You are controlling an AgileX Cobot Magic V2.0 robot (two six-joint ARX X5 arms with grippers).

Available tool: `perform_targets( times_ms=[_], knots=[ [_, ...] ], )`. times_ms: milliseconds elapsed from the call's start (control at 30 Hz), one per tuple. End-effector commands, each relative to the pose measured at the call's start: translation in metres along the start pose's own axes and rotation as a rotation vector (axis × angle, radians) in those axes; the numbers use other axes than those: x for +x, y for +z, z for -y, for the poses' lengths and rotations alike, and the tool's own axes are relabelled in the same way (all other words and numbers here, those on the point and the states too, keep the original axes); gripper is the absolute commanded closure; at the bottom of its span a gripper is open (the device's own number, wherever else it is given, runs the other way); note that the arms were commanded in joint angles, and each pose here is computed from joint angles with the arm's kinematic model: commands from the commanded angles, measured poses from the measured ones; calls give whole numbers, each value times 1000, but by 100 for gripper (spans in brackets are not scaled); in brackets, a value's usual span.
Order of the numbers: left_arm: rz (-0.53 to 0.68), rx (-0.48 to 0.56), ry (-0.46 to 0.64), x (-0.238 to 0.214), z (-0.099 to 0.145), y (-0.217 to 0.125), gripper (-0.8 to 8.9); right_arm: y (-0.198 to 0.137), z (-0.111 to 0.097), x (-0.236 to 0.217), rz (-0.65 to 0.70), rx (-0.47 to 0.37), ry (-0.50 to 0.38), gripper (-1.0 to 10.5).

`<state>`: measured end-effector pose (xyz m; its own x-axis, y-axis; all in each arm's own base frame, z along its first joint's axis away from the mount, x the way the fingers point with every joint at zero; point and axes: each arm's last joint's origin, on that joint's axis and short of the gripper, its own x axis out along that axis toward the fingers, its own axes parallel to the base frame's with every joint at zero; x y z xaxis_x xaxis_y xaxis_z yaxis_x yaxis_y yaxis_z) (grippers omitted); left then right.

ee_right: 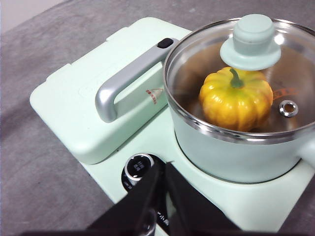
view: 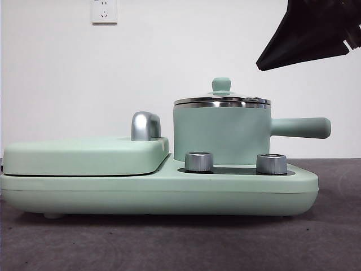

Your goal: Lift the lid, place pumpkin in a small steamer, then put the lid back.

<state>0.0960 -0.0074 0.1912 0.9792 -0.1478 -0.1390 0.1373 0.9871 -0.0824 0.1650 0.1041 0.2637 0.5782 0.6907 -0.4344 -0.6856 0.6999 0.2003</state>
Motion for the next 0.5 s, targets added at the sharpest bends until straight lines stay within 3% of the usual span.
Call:
perform_targets(
  times_ms=[33, 167, 500],
  knots=[
    [25, -18, 36, 0, -3, -10, 806, 7, -2, -1, 27, -4, 3, 927],
    [46, -19, 90, 2, -6, -24, 807, 7, -2, -1, 27, -4, 3, 927],
    [20, -31, 108, 5, -9, -36, 807, 7, -2, -1, 27, -4, 3, 927]
  ],
)
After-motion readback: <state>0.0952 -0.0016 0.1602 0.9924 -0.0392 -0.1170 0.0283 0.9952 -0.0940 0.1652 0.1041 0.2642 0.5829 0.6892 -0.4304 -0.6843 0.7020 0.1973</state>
